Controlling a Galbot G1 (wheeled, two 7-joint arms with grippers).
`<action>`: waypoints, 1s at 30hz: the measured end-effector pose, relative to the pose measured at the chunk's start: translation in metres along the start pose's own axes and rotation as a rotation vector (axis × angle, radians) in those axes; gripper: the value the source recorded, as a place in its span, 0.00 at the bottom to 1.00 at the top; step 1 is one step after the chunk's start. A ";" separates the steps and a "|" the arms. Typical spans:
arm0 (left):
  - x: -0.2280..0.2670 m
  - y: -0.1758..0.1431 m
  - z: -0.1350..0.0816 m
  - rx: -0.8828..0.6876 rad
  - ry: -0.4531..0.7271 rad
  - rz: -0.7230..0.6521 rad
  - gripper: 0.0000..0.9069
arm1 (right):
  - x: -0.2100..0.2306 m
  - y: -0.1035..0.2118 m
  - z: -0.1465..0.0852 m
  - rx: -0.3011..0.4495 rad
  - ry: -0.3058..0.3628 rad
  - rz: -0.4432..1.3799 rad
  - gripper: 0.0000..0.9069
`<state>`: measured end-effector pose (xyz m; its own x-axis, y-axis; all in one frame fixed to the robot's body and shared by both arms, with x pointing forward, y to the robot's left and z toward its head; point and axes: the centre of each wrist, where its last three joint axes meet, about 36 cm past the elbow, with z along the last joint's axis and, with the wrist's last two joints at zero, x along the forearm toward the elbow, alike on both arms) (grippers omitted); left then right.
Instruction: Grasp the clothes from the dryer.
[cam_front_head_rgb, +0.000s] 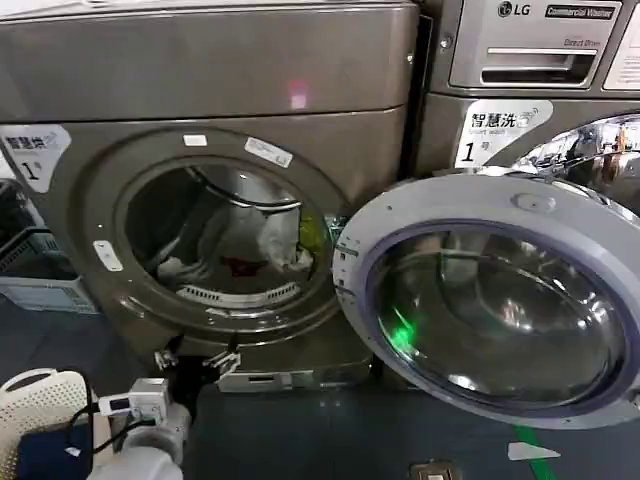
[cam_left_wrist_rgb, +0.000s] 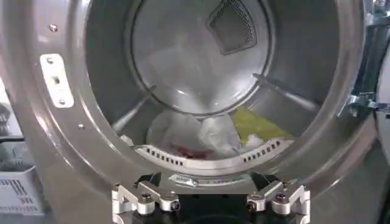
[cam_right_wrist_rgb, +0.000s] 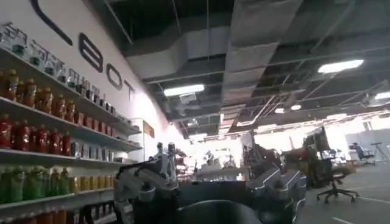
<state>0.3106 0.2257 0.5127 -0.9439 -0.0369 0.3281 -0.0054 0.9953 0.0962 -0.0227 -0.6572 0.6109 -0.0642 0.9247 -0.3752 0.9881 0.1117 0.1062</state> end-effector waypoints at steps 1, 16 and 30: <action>0.000 0.000 0.000 0.000 0.000 0.000 1.00 | 0.000 0.000 0.000 0.000 0.000 0.000 1.00; 0.000 0.000 0.001 -0.004 0.002 0.000 1.00 | 0.000 0.002 0.000 -0.001 0.001 -0.003 1.00; -0.001 0.002 0.000 -0.008 0.001 -0.006 1.00 | 0.000 0.007 0.001 -0.003 0.001 -0.013 1.00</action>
<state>0.3115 0.2277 0.5122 -0.9435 -0.0433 0.3285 -0.0088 0.9943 0.1059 -0.0161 -0.6569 0.6108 -0.0776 0.9235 -0.3757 0.9866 0.1253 0.1042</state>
